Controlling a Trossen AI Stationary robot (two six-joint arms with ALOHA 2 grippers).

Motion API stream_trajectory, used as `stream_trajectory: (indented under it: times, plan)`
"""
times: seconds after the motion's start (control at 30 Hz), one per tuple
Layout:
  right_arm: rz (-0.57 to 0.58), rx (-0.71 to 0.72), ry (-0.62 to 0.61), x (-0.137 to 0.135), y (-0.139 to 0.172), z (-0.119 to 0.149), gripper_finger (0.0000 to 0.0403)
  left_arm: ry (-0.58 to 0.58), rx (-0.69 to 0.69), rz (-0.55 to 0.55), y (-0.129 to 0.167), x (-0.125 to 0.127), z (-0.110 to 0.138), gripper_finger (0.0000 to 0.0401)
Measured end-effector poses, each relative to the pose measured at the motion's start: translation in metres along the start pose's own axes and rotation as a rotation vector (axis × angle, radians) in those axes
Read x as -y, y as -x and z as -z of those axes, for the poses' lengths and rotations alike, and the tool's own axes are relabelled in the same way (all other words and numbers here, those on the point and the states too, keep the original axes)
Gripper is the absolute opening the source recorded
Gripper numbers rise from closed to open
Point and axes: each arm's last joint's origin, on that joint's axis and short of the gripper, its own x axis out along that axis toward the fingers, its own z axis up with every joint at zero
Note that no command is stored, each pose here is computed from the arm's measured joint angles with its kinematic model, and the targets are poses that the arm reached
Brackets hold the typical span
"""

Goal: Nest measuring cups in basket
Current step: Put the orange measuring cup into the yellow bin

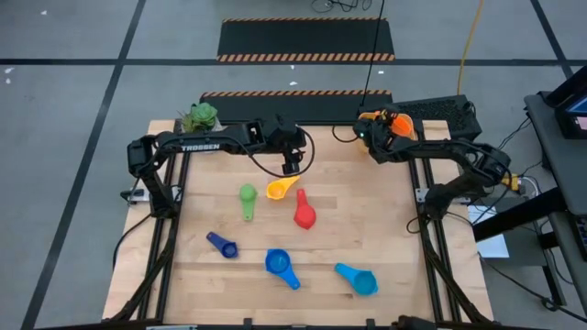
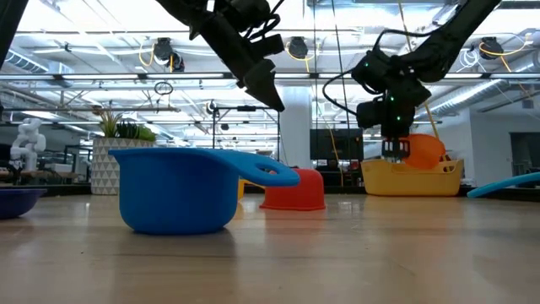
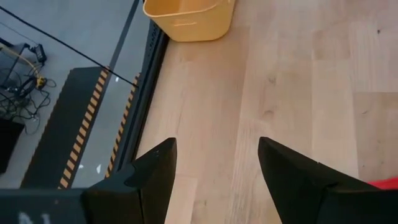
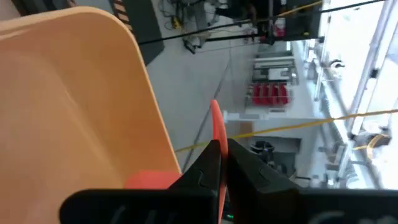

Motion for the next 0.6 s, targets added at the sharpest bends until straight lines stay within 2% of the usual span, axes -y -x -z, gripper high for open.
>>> stream_trajectory:
  times: [0.13, 0.37, 0.6]
  plan:
    - [-0.045, 0.010, -0.046, -0.002, -0.007, 0.003, 0.0000, 0.000, -0.002, 0.000, 0.000, 0.000, 0.000, 0.0230]
    - [-0.141, 0.059, -0.053, -0.009, -0.012, 0.009, 0.0000, -0.003, -0.001, 0.000, 0.000, 0.000, 0.000, 0.0230]
    - [-0.119, 0.055, -0.022, -0.012, -0.018, 0.016, 0.0000, -0.003, 0.000, -0.001, 0.000, 0.000, 0.000, 0.0230]
